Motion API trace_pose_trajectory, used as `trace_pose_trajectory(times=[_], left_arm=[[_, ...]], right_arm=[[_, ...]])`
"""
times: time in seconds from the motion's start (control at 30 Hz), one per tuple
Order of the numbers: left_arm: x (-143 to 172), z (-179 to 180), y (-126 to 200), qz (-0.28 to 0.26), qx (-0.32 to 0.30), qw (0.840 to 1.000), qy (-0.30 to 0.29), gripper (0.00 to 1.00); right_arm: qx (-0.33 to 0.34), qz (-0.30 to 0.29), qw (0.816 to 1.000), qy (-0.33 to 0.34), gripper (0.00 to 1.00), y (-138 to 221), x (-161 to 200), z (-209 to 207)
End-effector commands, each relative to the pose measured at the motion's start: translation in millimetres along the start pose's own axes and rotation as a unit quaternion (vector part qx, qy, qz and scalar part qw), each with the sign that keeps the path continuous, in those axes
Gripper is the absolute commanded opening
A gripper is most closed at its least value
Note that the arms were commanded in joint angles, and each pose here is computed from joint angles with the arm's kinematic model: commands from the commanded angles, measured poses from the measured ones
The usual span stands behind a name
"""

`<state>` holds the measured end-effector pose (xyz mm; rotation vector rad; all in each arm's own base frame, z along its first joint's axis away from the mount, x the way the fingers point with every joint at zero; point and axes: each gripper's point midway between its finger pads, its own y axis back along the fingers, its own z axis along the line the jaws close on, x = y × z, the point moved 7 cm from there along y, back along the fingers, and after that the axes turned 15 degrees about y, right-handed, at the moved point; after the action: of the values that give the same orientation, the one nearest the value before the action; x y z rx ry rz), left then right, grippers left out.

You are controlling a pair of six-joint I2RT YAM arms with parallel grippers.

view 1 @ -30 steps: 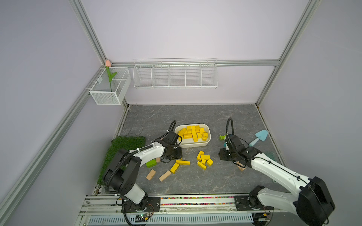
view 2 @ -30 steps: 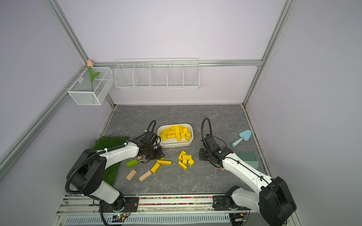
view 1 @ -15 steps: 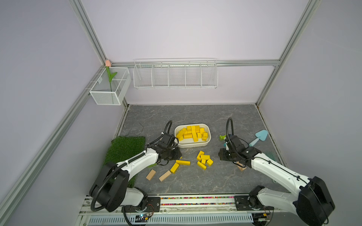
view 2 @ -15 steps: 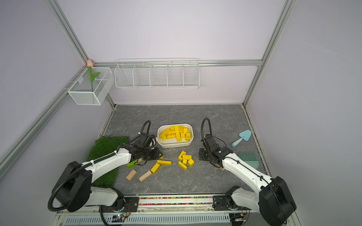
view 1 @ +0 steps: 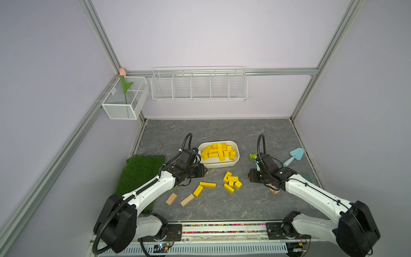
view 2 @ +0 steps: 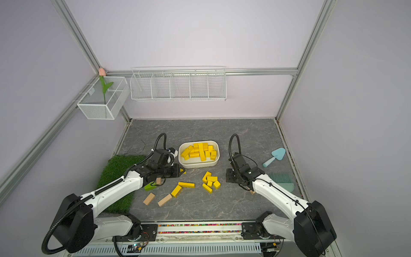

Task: Pick out the yellow building blocks
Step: Pick up the building block from the center of the board, then place the building block in the storage box.

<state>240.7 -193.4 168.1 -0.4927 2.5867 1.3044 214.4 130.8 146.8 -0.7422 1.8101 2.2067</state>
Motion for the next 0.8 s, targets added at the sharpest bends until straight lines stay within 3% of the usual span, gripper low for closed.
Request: trace_pose_trajectory(times=[0.0, 0.37, 0.77], left_arm=[[-19, -19, -2, -0.002, 0.003, 1.0, -0.029, 0.13], [-53, -44, -48, 0.045, -0.011, 0.998, -0.037, 0.15], [-47, -36, -82, 0.092, -0.078, 0.991, -0.049, 0.2]], right_arm=[[-0.003, -0.005, 1.0, -0.011, 0.53, 1, 3, -3], [-0.006, -0.01, 1.0, -0.017, 0.54, 2, 5, -5], [-0.009, -0.015, 1.0, -0.019, 0.54, 3, 5, -6]])
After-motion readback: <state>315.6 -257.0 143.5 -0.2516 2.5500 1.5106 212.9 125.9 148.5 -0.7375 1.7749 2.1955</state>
